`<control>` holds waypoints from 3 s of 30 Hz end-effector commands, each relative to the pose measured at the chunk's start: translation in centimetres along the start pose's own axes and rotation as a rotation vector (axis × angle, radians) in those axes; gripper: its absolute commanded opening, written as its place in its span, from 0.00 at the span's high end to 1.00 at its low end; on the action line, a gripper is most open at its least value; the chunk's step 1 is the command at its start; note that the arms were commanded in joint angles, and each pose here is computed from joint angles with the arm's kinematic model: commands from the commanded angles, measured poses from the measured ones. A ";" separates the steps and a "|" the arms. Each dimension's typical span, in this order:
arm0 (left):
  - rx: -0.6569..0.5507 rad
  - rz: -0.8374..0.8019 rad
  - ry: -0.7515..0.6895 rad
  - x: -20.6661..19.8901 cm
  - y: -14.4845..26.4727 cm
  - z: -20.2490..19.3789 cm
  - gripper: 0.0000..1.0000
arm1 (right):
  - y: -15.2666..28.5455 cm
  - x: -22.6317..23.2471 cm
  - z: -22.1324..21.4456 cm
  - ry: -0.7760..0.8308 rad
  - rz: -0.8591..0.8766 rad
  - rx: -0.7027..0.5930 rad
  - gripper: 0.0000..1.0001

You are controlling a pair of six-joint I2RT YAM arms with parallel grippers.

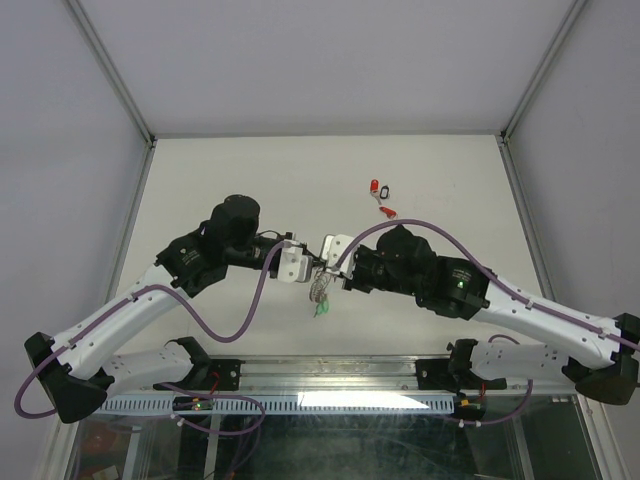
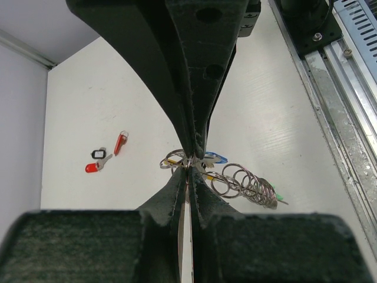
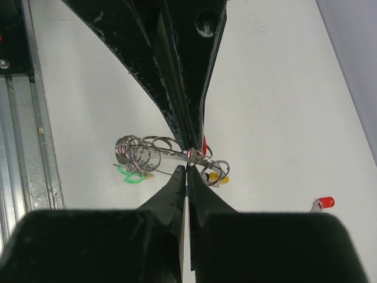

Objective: Put the keys on the keyring

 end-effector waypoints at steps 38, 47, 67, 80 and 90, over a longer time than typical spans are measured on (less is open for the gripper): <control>-0.145 0.196 -0.086 2.5 2.2 4.2 0.80 | 2.2 -0.7 2.2 -0.001 -0.024 -0.278 1.00; -0.228 0.253 -0.043 1.8 2.6 4.8 0.71 | 4.3 -0.5 3.1 0.046 -0.009 -0.469 1.00; -0.263 0.211 0.005 1.0 0.8 3.7 0.66 | 5.8 0.9 4.7 0.085 0.094 -0.575 1.00; -0.295 0.160 0.022 0.6 0.1 3.7 0.68 | 6.2 0.9 5.1 0.087 0.095 -0.592 1.00; -0.277 0.149 0.043 0.4 -0.5 3.0 0.77 | 6.6 0.9 5.5 0.086 0.094 -0.612 1.00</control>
Point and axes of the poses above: each gripper's point midway between its finger pads, its own y axis back along the fingers, its own x axis along the line the jaws close on, z = x × y, the point moved 4 cm from there along y, back along the fingers, and after that the axes turned 13 degrees about -y, right-handed, at the moved point
